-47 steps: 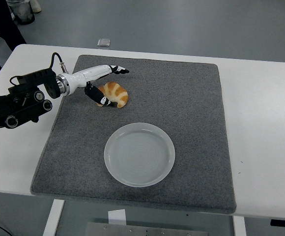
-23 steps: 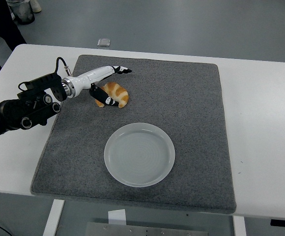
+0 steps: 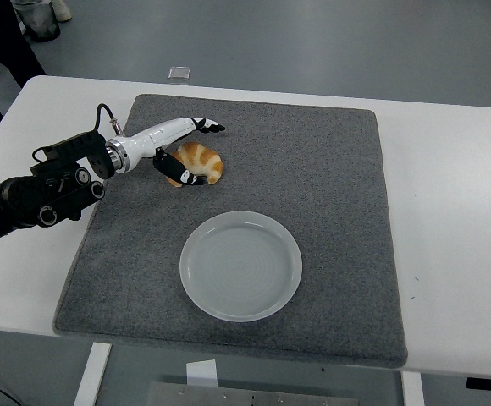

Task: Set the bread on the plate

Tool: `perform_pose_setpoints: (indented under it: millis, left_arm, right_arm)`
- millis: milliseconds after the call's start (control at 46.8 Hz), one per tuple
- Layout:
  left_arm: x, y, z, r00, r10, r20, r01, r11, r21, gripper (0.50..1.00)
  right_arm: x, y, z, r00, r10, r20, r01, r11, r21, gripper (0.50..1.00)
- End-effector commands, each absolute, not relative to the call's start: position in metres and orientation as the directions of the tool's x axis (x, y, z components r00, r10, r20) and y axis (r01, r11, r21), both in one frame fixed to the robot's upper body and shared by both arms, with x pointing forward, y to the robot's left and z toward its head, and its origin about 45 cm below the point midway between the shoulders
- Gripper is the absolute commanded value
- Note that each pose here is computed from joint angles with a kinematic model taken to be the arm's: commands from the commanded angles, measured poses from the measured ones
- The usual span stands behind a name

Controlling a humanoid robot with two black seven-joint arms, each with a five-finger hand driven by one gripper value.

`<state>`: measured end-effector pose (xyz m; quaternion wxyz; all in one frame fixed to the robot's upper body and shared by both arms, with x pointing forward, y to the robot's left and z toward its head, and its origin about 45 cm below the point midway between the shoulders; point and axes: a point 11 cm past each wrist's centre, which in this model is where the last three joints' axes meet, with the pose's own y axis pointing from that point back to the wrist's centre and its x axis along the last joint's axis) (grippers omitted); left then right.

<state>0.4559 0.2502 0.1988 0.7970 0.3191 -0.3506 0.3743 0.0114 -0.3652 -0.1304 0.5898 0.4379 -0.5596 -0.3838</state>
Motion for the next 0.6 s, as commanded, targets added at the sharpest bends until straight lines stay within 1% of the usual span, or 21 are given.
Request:
perform_pose_setpoints:
  millis: [0, 21, 64, 192, 278, 299, 342, 406, 577]
  left_arm:
    - [0.4556, 0.2503, 0.1984, 0.473, 0.374, 0.798, -0.821, 0.516, 0.245, 0.892]
    - [0.4556, 0.2502, 0.1985, 0.473, 0.374, 0.798, -0.820, 0.517, 0.244, 0.877]
    - [0.4551, 0.2502, 0.1979, 0.474, 0.374, 0.797, -0.820, 0.518, 0.244, 0.827]
    - [0.4530, 0.2514, 0.1940, 0.479, 0.378, 0.792, -0.819, 0.516, 0.250, 0.724]
    - [0.4529, 0.2524, 0.1940, 0.478, 0.382, 0.791, -0.821, 0.515, 0.248, 0.628]
    - [0.4532, 0.2525, 0.1945, 0.477, 0.387, 0.789, -0.822, 0.513, 0.246, 0.617]
    - [0.4527, 0.2524, 0.1941, 0.480, 0.392, 0.785, -0.821, 0.516, 0.244, 0.579]
    - [0.4523, 0.2517, 0.1947, 0.480, 0.398, 0.782, -0.819, 0.522, 0.237, 0.500]
    - [0.4523, 0.2514, 0.1961, 0.481, 0.395, 0.783, -0.816, 0.528, 0.235, 0.500]
  right_arm:
    - [0.0109, -0.3657, -0.1303, 0.079, -0.942, 0.325, -0.036, 0.323, 0.946, 0.952]
    - [0.0109, -0.3657, -0.1303, 0.079, -0.942, 0.325, -0.036, 0.323, 0.946, 0.952]
    - [0.0118, -0.3656, -0.1303, 0.079, -0.942, 0.325, -0.038, 0.323, 0.946, 0.952]
    - [0.0118, -0.3658, -0.1302, 0.079, -0.942, 0.326, -0.038, 0.324, 0.945, 0.952]
    - [0.0109, -0.3658, -0.1303, 0.079, -0.942, 0.326, -0.037, 0.324, 0.945, 0.952]
    - [0.0109, -0.3658, -0.1303, 0.079, -0.942, 0.326, -0.037, 0.324, 0.945, 0.952]
    - [0.0109, -0.3658, -0.1303, 0.079, -0.942, 0.326, -0.037, 0.324, 0.945, 0.952]
    - [0.0109, -0.3658, -0.1303, 0.079, -0.942, 0.326, -0.037, 0.324, 0.945, 0.952]
    - [0.0109, -0.3658, -0.1303, 0.079, -0.942, 0.326, -0.037, 0.324, 0.945, 0.952]
